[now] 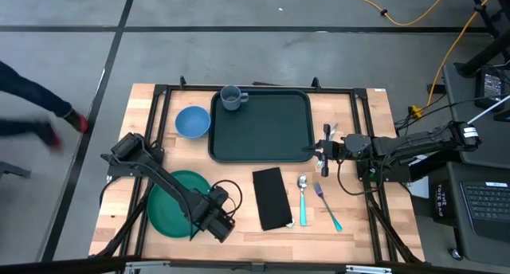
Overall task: Set up tray
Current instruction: Put the green plate on the green serving tray below the blue mug
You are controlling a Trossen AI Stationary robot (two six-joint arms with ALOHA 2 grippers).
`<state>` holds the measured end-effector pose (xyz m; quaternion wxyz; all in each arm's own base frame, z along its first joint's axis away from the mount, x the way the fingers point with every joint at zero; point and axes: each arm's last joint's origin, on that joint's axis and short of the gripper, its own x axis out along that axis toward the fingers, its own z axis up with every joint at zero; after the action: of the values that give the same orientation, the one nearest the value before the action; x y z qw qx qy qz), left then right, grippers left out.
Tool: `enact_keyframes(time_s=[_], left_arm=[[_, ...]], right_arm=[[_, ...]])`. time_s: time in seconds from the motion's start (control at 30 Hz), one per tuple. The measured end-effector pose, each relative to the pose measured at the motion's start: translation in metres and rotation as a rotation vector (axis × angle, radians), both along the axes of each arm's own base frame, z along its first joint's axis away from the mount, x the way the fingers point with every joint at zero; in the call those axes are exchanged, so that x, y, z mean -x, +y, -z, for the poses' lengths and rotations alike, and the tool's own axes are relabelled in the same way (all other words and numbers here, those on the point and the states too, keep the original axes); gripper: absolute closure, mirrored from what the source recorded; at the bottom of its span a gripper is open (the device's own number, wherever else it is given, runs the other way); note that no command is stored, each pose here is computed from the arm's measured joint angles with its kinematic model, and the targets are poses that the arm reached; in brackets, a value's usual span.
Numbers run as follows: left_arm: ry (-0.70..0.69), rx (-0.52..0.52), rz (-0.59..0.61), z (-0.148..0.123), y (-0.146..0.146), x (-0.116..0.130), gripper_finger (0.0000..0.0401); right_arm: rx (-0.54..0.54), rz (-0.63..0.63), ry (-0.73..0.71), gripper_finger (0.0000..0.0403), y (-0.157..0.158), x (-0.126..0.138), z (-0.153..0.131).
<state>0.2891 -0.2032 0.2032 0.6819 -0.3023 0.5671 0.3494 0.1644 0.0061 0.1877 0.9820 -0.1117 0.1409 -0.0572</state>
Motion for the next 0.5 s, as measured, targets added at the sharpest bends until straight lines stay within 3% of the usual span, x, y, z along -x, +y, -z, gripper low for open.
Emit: enact_keyframes(time_s=[0.5], left_arm=[[0.109,-0.017,0.002,0.032,-0.006,-0.005,0.0278]], right_arm=[[-0.026,0.007,-0.003,0.0392,0.0,0.0,0.0]])
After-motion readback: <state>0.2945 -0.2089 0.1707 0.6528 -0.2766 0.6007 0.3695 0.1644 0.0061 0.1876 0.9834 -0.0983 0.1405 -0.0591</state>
